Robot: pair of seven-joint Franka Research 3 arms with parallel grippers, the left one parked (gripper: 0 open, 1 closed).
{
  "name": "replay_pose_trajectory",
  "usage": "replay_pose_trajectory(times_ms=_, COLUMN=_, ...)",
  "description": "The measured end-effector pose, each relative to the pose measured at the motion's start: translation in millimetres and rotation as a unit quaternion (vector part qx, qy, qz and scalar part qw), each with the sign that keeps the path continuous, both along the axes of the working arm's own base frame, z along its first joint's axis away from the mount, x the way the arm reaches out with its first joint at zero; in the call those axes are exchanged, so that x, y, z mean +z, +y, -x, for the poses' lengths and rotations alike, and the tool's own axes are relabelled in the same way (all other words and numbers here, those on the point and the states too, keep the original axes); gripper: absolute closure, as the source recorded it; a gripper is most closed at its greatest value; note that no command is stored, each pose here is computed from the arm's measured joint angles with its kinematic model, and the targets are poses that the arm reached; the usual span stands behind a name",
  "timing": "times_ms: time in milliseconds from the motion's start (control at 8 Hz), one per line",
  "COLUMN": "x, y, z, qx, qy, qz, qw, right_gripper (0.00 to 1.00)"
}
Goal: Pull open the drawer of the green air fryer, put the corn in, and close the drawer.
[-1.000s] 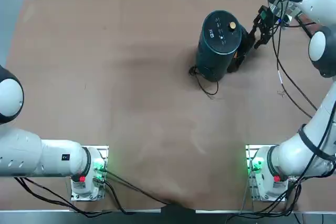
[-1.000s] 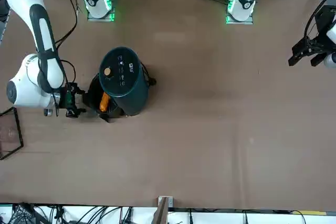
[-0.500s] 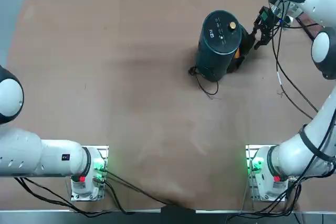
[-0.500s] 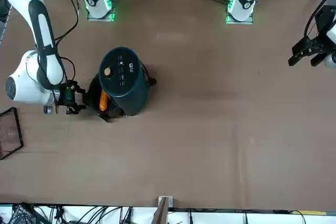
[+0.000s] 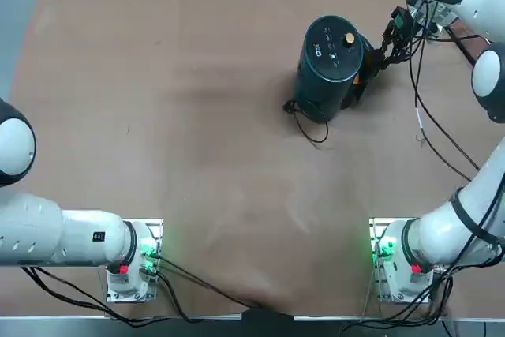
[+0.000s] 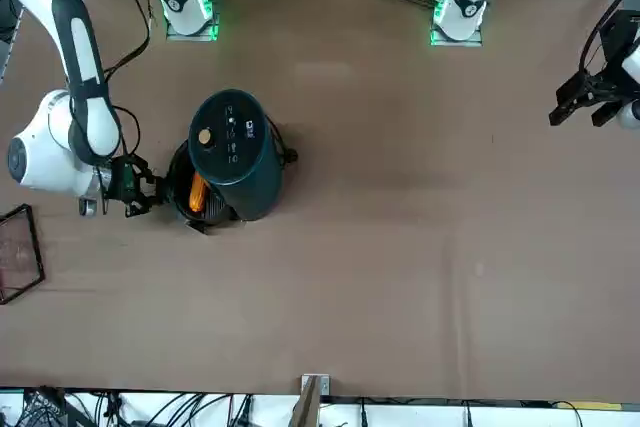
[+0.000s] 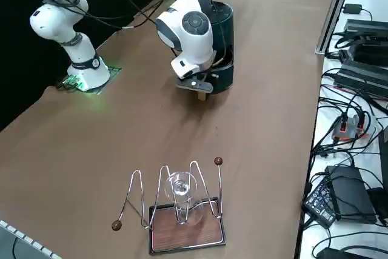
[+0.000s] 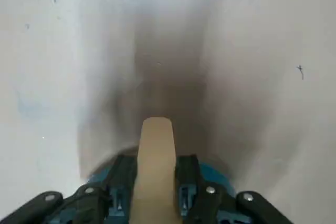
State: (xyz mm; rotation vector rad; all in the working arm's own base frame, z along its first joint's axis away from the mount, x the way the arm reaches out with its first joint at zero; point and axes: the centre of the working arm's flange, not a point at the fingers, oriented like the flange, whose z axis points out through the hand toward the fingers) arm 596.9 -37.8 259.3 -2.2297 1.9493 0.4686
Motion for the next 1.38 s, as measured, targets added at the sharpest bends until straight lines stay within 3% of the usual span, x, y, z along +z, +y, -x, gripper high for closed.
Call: replay_pose_trajectory(times_ms=1375, x=0, y=66, z=2, qx=0.061, qy=-0.031, qz=0.010, qw=0.998, right_gripper=0.56)
